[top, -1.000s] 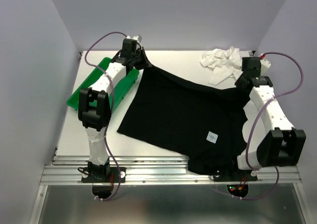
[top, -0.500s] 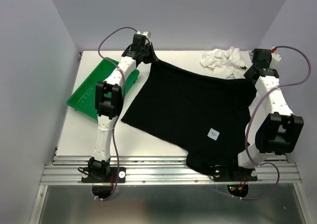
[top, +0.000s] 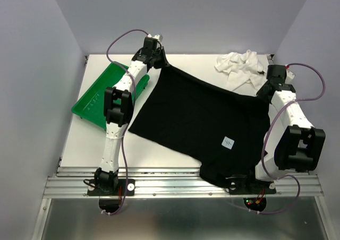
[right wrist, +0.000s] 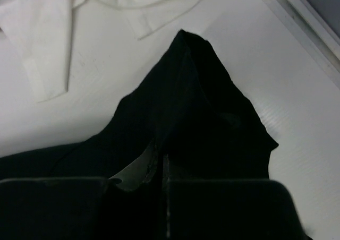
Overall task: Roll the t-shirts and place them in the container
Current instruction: Fold the T-shirt at the center of the board.
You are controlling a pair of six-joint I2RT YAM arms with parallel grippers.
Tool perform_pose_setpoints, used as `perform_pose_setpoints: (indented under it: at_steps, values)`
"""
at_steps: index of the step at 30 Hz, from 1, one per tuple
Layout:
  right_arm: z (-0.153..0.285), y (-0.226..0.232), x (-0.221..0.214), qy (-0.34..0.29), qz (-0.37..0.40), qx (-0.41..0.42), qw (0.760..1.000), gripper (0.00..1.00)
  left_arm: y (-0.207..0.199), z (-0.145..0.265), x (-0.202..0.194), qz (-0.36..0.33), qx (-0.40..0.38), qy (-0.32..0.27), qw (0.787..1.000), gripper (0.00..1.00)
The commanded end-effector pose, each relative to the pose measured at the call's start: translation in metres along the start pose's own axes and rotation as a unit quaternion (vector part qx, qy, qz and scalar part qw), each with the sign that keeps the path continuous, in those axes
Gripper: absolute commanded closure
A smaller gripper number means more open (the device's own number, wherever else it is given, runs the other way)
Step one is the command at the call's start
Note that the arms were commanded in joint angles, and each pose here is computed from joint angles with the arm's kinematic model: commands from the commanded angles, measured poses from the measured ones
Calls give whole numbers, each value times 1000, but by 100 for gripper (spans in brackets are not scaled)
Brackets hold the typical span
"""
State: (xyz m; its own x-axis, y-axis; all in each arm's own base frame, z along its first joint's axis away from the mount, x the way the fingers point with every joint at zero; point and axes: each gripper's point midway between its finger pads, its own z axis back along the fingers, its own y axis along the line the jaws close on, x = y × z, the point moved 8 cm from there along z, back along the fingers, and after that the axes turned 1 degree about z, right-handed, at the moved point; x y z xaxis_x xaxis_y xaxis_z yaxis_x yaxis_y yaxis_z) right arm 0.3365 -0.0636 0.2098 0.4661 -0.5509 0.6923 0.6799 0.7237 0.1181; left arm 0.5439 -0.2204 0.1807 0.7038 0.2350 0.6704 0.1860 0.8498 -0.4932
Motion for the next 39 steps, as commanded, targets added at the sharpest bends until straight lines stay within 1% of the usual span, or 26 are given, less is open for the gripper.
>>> perform_pose_setpoints:
  at_steps: [1, 5, 8, 9, 12, 15, 17, 19, 22, 27, 30, 35, 39]
  values:
    - [24, -14, -9, -1, -17, 9, 1000, 99, -6, 20, 26, -21, -3, -39, 999, 100]
    - [37, -20, -18, 8, -19, 26, 999, 99, 4, 28, 32, -21, 10, -46, 999, 100]
    - [42, -19, -26, 26, -23, 46, 998, 99, 15, 35, 40, -15, 22, -55, 998, 100]
    - [41, -17, -30, 39, -27, 58, 997, 99, 19, 36, 42, -13, 22, -58, 998, 100]
    - [40, -14, -34, 44, -36, 76, 995, 99, 25, 37, 48, -10, 21, -63, 998, 100]
    - [35, -13, -35, 47, -35, 73, 996, 99, 25, 34, 48, -10, 13, -60, 998, 100]
    - [33, -14, -32, 39, -35, 60, 997, 99, 25, 32, 48, -9, 10, -59, 998, 100]
    - [27, -18, -27, 24, -42, 23, 999, 99, 26, 30, 48, -8, 8, -56, 998, 100]
    - [25, -22, -14, -13, -56, -20, 998, 99, 24, 30, 47, -9, 1, -54, 999, 100]
    - [26, -17, 12, -58, -81, -47, 994, 99, 22, 29, 45, -8, -5, -51, 999, 100]
    - [31, -14, 26, -82, -89, -47, 992, 99, 23, 28, 43, -6, -8, -47, 999, 100]
    - [27, -11, 30, -79, -77, -44, 993, 99, 24, 24, 41, -3, -12, -45, 999, 100]
    - [25, -13, 16, -54, -65, -33, 996, 99, 24, 23, 41, -1, -14, -44, 999, 100]
